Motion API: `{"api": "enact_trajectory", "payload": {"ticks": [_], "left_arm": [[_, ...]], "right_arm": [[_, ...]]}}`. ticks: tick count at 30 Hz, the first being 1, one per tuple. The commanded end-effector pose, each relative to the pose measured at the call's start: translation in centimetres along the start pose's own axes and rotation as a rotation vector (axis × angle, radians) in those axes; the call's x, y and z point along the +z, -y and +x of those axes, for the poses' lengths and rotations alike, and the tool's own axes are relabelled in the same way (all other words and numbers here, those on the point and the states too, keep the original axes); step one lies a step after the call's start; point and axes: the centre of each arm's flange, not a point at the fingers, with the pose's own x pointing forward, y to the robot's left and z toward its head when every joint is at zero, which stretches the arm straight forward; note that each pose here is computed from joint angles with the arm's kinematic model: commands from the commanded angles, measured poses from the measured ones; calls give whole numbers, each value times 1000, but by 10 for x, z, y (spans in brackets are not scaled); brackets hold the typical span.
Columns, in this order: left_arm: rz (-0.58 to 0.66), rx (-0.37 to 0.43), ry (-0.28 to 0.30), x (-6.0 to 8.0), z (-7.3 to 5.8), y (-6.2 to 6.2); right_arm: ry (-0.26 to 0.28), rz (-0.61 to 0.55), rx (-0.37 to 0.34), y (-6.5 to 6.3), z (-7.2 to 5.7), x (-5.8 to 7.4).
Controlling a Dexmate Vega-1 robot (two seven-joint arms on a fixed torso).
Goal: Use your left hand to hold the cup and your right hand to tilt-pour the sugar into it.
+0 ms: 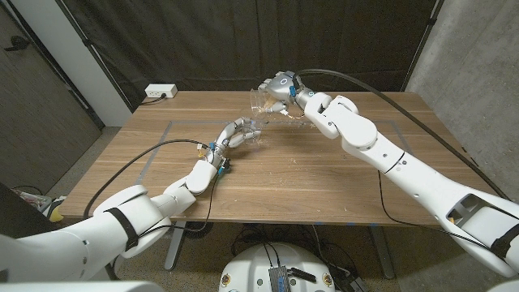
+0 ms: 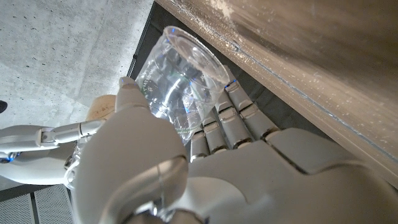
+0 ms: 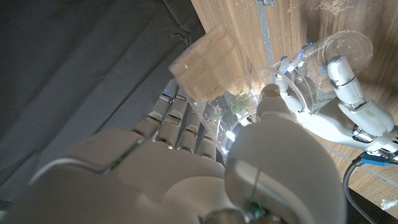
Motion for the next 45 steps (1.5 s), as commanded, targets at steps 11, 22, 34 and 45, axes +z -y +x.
{"api": "enact_trajectory", "payload": {"ticks": [11, 22, 34, 45], "left_arm": [[-17, -26, 4, 0, -6, 14], [-29, -2, 29, 2, -14, 13], [-25, 5, 42, 1, -19, 7], [-19, 7, 50, 2, -21, 4]], "right_arm": [[-28, -89, -35, 8, 4, 5], [-32, -138, -73, 5, 8, 8], [-52, -200, -124, 5, 6, 10], [-36, -219, -154, 2, 4, 10]]}}
